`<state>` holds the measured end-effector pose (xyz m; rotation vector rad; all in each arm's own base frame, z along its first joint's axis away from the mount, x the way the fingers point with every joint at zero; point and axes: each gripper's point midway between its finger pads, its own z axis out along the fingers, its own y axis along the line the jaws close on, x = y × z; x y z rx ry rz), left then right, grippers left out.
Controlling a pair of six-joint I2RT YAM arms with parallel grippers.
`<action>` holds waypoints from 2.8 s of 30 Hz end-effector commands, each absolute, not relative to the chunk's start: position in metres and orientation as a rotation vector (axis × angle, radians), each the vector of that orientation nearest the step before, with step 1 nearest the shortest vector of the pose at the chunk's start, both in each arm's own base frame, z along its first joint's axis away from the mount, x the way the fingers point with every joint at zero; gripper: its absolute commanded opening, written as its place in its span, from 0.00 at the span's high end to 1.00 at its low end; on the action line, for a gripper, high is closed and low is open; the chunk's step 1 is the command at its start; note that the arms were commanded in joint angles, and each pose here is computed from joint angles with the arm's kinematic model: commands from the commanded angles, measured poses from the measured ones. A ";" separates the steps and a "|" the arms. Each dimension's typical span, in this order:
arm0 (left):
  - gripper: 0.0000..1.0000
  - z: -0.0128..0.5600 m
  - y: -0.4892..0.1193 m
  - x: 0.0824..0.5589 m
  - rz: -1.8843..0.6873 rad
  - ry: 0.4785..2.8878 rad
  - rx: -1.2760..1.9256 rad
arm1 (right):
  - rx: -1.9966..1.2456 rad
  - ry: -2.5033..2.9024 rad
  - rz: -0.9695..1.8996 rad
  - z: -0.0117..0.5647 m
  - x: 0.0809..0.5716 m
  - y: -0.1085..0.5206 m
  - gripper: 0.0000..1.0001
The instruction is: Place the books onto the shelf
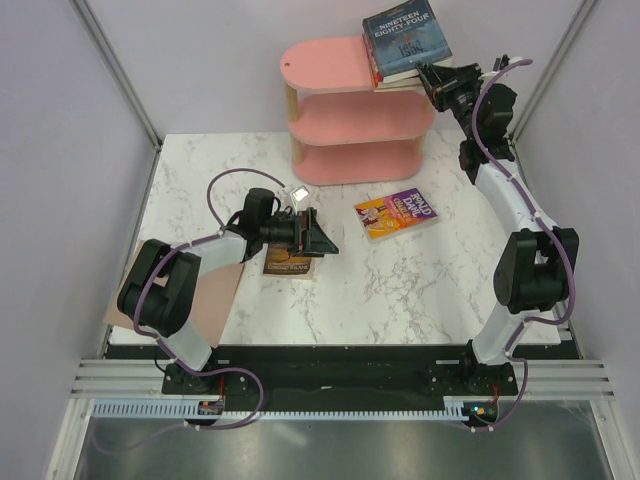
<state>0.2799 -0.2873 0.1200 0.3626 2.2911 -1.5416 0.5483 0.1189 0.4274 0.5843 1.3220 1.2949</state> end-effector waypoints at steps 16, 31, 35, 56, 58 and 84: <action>0.00 0.133 -0.285 0.280 -1.506 2.232 0.436 | 0.462 1.195 1.322 0.491 0.517 0.118 0.28; 0.00 0.129 -0.284 0.279 -1.505 2.244 0.434 | 0.462 1.417 1.291 0.460 0.505 0.131 0.02; 0.00 0.129 -0.284 0.279 -1.507 2.245 0.434 | 0.460 1.496 1.316 0.446 0.514 0.138 0.02; 0.00 0.116 -0.283 0.275 -1.506 2.274 0.430 | 0.460 1.519 1.183 0.434 0.475 0.114 0.57; 0.00 0.115 -0.283 0.274 -1.510 2.277 0.428 | 0.472 1.512 1.170 0.433 0.477 0.107 0.66; 0.00 0.114 -0.283 0.276 -1.509 2.277 0.423 | 0.520 1.483 1.153 0.436 0.522 0.089 0.85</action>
